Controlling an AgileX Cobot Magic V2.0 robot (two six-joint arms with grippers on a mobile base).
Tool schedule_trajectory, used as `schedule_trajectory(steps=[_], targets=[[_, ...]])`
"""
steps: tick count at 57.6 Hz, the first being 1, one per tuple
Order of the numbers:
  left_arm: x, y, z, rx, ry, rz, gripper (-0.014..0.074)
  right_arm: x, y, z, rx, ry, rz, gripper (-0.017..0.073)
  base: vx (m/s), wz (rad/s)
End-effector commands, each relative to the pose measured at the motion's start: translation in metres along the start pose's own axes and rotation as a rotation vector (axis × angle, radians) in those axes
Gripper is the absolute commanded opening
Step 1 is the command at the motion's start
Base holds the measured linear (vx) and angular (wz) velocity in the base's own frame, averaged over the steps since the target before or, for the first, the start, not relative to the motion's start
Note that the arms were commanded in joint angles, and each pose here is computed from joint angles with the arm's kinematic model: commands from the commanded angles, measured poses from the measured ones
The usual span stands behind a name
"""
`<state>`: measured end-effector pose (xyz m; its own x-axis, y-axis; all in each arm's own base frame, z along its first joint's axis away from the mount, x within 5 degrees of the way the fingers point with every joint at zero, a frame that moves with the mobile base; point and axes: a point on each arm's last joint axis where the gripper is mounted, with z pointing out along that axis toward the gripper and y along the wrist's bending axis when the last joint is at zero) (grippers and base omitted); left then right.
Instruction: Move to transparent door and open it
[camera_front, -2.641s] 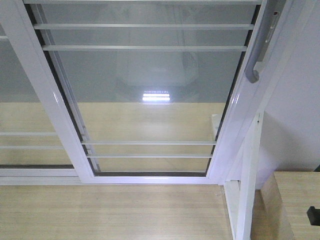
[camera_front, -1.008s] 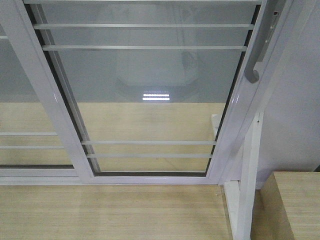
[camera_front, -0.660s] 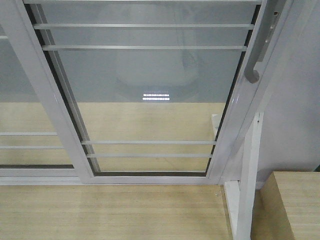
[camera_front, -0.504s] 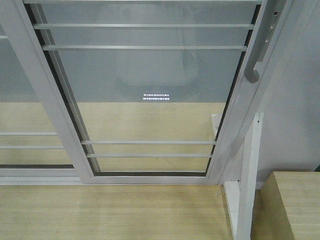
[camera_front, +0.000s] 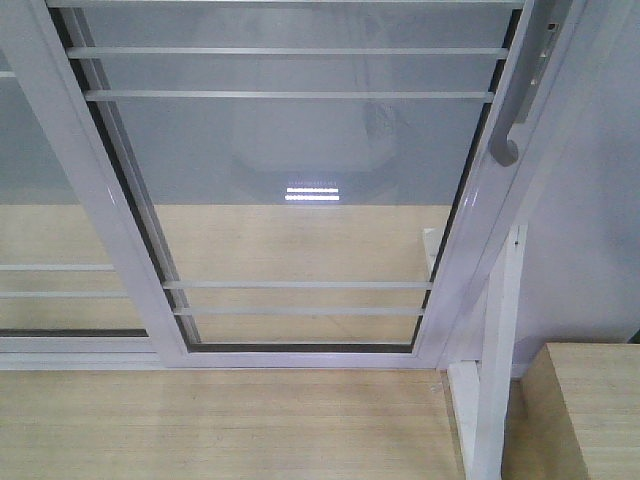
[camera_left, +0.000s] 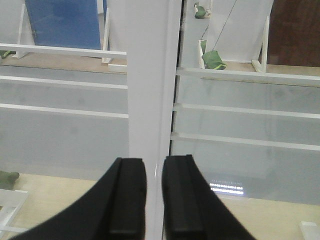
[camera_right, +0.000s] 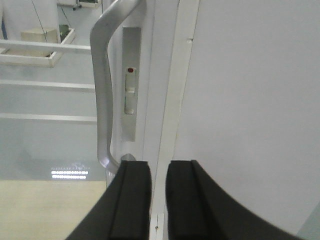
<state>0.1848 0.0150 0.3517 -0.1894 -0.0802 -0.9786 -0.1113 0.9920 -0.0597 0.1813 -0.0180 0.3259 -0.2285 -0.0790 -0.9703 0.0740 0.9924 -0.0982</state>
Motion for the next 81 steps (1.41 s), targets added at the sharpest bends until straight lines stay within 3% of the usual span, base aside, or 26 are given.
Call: schedule_trajectory(steps=[1, 4, 11, 15, 24, 33, 41, 64, 81], targets=[[-0.017, -0.003, -0.004, 0.03, -0.107, -0.015, 0.034, -0.016, -0.003, -0.002, 0.017, -0.09, 0.014, 0.0327, 0.0, 0.0], [-0.017, -0.003, -0.004, 0.03, -0.107, -0.016, 0.035, -0.016, -0.003, -0.002, 0.016, -0.091, 0.043, 0.0365, 0.0, 0.0], [-0.016, -0.003, -0.004, 0.025, -0.093, -0.016, 0.0349, -0.013, -0.003, 0.004, 0.008, -0.07, 0.178, 0.0419, 0.0, 0.0], [-0.012, -0.002, -0.004, 0.012, -0.051, -0.013, 0.0349, -0.009, 0.0, 0.011, -0.003, -0.029, 0.207, 0.0422, 0.0, 0.0], [0.006, 0.004, -0.005, -0.049, 0.149, 0.013, 0.0349, 0.0, 0.019, 0.031, -0.084, 0.022, 0.154, 0.0422, 0.0, 0.0], [0.022, 0.004, -0.009, -0.07, 0.328, -0.074, 0.0349, 0.001, 0.039, 0.061, -0.133, -0.053, 0.091, 0.0422, 0.0, 0.0], [0.029, 0.003, -0.012, -0.07, 0.411, -0.122, 0.0349, -0.005, 0.043, 0.093, -0.121, -0.084, 0.05, 0.0422, 0.0, 0.0], [0.024, 0.002, -0.01, -0.057, 0.356, -0.124, 0.0349, -0.036, 0.056, 0.181, -0.12, -0.123, 0.036, 0.0421, 0.0, 0.0], [0.024, 0.002, -0.01, -0.056, 0.354, -0.124, 0.0349, -0.032, 0.062, 0.217, -0.122, -0.113, 0.028, 0.0421, 0.0, 0.0]])
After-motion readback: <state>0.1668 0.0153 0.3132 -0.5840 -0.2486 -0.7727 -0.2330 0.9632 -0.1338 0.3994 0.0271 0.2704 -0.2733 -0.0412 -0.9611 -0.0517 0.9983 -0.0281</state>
